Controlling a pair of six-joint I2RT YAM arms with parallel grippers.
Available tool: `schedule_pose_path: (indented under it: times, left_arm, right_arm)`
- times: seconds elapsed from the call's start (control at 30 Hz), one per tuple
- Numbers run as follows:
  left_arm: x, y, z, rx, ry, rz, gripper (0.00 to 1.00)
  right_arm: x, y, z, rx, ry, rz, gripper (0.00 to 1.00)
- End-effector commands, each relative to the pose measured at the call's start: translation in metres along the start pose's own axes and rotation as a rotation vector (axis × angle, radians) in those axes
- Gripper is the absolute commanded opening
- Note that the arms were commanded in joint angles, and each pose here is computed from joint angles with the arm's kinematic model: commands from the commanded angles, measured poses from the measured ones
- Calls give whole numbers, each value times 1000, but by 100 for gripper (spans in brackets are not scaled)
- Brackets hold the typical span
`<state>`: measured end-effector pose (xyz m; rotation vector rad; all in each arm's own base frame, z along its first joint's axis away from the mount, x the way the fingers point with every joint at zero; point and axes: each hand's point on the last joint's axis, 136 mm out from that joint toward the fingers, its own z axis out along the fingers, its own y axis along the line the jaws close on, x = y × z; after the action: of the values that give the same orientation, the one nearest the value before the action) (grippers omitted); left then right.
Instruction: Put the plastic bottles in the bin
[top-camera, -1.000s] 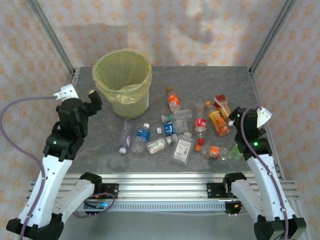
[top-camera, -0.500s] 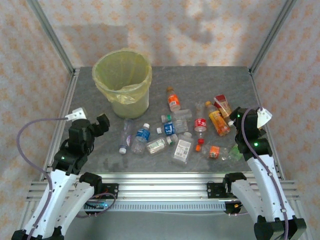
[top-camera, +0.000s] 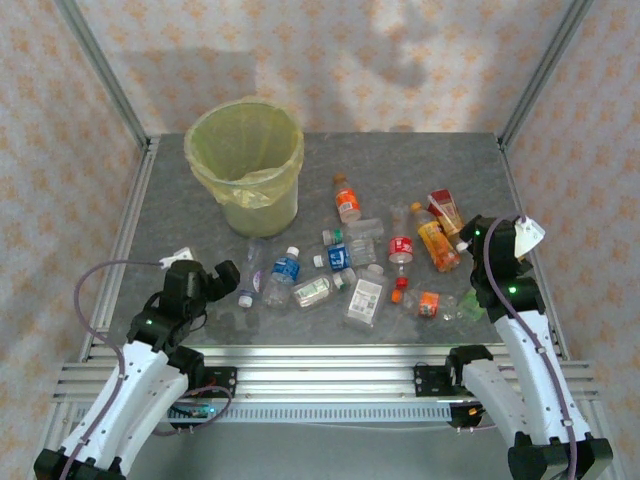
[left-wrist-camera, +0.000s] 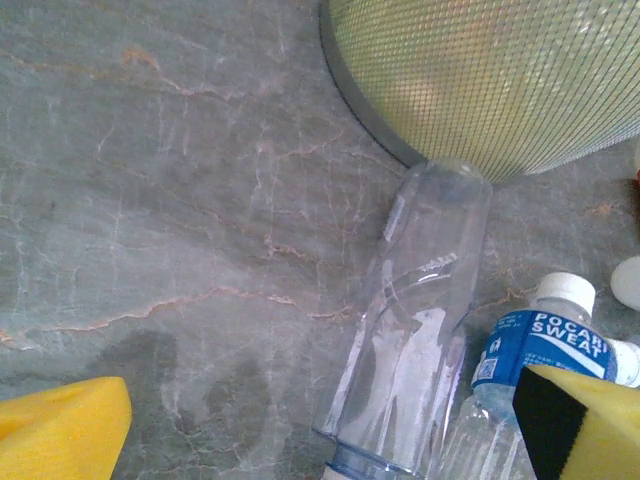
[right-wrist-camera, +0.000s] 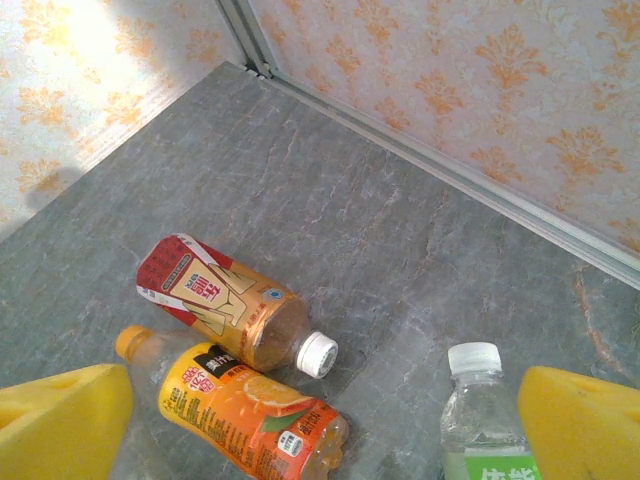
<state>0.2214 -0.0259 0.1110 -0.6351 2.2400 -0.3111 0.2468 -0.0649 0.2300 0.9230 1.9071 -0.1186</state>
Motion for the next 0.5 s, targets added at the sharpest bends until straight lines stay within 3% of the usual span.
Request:
schedule_pose_path:
  times: [0.0, 0.2, 0.47]
  left_arm:
    - [2, -11, 6, 49, 7, -22, 98]
    - [13, -28, 21, 74, 81, 65, 94]
    - [15, -47, 42, 44, 148, 200, 96]
  right_arm:
    - [1, -9, -1, 36, -13, 5, 99]
    - [4, -9, 0, 35, -5, 6, 99]
    - [4, -8, 1, 32, -4, 10, 99]
